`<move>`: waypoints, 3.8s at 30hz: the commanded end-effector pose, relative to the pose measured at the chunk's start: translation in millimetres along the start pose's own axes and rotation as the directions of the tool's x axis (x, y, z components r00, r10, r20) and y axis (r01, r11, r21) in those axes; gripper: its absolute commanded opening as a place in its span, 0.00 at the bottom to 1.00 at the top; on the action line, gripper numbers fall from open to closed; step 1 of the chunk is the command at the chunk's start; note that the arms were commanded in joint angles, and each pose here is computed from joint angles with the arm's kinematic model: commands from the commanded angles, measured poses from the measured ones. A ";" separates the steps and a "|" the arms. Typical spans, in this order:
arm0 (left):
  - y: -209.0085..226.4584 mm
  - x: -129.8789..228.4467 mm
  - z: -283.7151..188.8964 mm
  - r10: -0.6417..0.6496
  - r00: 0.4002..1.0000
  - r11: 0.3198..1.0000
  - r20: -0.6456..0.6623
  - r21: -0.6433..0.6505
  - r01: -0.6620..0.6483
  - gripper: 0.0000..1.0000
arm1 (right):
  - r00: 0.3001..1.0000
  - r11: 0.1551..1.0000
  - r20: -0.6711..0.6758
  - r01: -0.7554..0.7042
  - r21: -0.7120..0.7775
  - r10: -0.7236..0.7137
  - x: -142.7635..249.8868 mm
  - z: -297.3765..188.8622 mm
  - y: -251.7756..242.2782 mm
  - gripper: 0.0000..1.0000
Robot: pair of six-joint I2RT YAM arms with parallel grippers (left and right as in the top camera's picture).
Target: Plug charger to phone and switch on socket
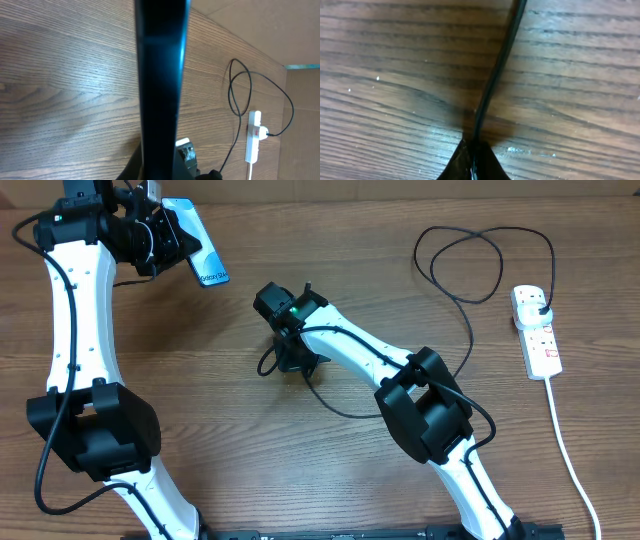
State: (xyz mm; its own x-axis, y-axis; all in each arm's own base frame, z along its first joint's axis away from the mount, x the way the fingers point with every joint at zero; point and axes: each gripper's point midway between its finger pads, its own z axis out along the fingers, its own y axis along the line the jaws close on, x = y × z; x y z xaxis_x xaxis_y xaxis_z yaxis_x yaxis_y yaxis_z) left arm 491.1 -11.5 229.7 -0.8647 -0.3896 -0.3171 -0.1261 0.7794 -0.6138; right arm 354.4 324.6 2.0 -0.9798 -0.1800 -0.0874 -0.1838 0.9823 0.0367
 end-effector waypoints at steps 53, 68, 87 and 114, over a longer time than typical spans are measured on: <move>-6.9 -3.0 -3.4 0.033 0.999 0.999 0.013 0.021 -0.033 0.04 | 0.966 0.954 -0.042 -0.260 -0.147 0.256 6.8 -96.2 -102.5 0.89; -6.8 -1.8 -3.3 0.030 1.000 0.999 0.008 0.020 -0.030 0.04 | 0.971 0.972 -0.104 -0.222 -0.073 0.214 1.6 -53.0 -99.3 0.87; -6.1 -0.4 -3.4 0.026 1.000 1.000 0.003 0.018 -0.026 0.05 | 0.976 0.975 -0.053 -0.207 0.079 0.212 6.4 -2.6 -107.1 0.47; -6.1 -0.3 -3.4 0.026 1.000 1.000 0.002 0.018 -0.026 0.04 | 0.966 0.975 -0.141 -0.205 0.088 0.216 22.6 23.4 -105.5 0.19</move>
State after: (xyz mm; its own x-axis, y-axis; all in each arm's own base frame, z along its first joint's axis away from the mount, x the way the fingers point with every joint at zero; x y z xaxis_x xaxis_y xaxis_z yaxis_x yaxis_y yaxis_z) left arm 489.7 -11.8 229.0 -0.8671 -0.3900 -0.3100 -0.1307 0.7785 -0.6138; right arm 367.0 224.6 0.9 -0.9996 0.0292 -0.0066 0.0291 0.9995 0.0147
